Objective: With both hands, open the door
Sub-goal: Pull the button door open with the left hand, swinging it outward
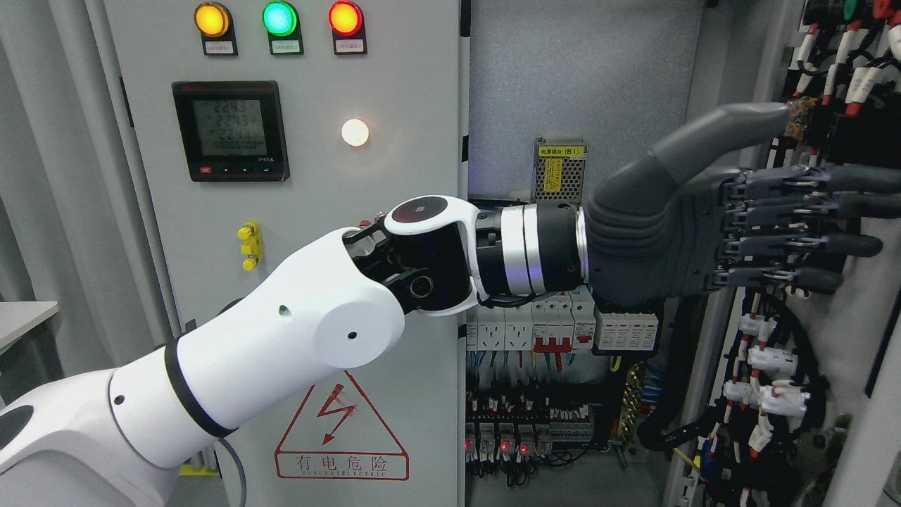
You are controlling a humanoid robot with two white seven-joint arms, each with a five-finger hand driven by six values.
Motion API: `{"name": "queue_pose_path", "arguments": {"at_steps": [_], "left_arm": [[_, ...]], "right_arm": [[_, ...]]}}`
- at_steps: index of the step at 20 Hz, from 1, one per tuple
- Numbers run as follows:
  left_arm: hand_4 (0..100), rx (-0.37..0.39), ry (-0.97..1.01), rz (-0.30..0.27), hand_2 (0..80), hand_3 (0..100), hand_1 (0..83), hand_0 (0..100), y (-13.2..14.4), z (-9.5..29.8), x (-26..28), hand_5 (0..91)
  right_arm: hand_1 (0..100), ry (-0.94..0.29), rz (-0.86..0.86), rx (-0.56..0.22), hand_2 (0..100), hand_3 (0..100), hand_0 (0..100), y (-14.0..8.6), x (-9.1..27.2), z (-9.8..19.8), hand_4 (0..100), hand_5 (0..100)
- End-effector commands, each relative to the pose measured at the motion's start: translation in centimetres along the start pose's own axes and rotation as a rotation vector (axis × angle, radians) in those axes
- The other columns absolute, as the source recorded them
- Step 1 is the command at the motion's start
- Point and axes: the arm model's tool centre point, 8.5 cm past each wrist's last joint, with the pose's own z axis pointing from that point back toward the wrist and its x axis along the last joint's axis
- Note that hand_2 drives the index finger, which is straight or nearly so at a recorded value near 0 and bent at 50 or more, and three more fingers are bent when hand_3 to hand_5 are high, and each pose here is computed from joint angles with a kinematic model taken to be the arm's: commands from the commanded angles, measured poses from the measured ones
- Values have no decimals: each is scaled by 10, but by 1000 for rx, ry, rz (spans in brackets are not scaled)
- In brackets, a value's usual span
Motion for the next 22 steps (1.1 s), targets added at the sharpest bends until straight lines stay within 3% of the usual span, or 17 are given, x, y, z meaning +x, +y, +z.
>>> {"name": "queue_pose_path", "arguments": {"at_steps": [1, 7, 22], "left_arm": [[36, -98, 50, 13, 28, 27, 0, 296, -22, -45, -27, 0], [36, -124, 53, 43, 28, 28, 0, 296, -27, -68, -32, 0], [36, -44, 65, 36, 28, 27, 0, 295, -3, -58, -33, 0]], "right_arm": [[0, -6, -26, -5, 0, 0, 218, -1, 0, 0, 0, 0], [0, -6, -26, -5, 0, 0, 218, -1, 0, 0, 0, 0], [0, -6, -27, -6, 0, 0, 218, -1, 0, 0, 0, 0]]}}
